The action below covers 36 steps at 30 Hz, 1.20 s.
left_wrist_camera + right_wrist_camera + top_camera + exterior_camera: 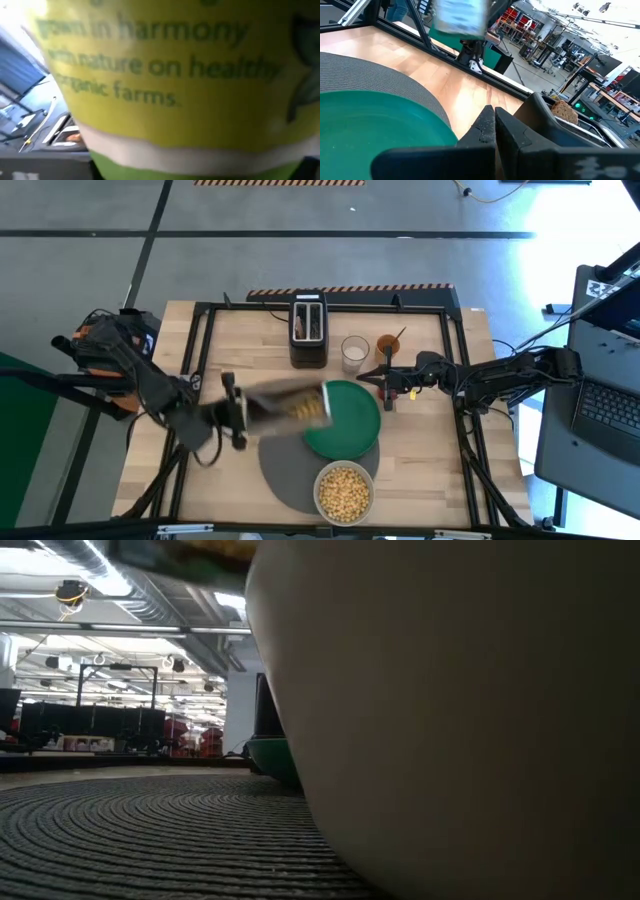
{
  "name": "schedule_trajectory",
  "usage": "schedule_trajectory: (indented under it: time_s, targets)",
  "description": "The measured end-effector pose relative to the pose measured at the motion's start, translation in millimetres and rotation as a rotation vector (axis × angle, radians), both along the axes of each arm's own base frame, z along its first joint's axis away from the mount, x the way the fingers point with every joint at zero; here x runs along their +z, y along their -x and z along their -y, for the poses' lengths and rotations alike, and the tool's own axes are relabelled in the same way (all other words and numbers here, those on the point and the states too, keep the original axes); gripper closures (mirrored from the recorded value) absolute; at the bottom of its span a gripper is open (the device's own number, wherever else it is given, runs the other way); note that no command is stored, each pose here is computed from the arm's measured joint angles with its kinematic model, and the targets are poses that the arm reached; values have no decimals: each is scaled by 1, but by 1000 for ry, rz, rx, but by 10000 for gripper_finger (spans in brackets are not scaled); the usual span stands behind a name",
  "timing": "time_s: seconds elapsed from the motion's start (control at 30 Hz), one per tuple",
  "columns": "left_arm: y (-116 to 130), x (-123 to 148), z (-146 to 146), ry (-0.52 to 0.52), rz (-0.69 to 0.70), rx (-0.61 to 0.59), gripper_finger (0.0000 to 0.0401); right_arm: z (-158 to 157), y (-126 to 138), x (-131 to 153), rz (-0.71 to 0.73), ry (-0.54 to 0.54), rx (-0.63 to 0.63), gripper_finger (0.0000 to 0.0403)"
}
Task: Arrange a breakfast setting
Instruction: Pour the cereal into the white bowl
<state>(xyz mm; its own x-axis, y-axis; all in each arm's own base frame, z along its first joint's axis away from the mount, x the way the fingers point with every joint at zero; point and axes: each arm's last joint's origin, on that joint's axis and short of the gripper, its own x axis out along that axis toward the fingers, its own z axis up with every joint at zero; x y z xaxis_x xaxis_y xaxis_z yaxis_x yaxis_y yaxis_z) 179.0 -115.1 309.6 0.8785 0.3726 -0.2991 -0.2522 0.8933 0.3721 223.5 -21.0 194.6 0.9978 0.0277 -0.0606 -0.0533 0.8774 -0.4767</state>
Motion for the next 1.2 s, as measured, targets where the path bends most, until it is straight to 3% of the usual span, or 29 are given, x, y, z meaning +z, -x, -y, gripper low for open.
schedule_trajectory:
  time_s: [0.17, 0.33, 0.5, 0.63, 0.83, 0.97, 1.07, 1.2]
  targets:
    - [28, -19, -43, 46, 150, 53, 230, 0, 0, 0, -1, 0, 0, 403]
    - [61, -34, -75, 106, 396, 149, 230, 0, 0, 0, -3, 2, -1, 403]
    - [80, -63, -96, 148, 584, 368, 230, 0, 0, -1, -6, 21, 1, 403]
    - [85, -83, -108, 142, 642, 523, 230, 0, 0, -1, -7, 22, 1, 403]
    - [82, -89, -125, 88, 646, 703, 237, 1, 0, 0, -1, 27, -32, 403]
    - [78, -90, -138, 21, 625, 762, 245, 2, 0, 0, -1, 32, -52, 403]
    - [77, -85, -150, 22, 677, 735, 252, 2, 0, 0, -1, 54, -50, 403]
    - [77, -79, -170, -3, 670, 812, 260, 2, 0, 1, 9, 57, -58, 403]
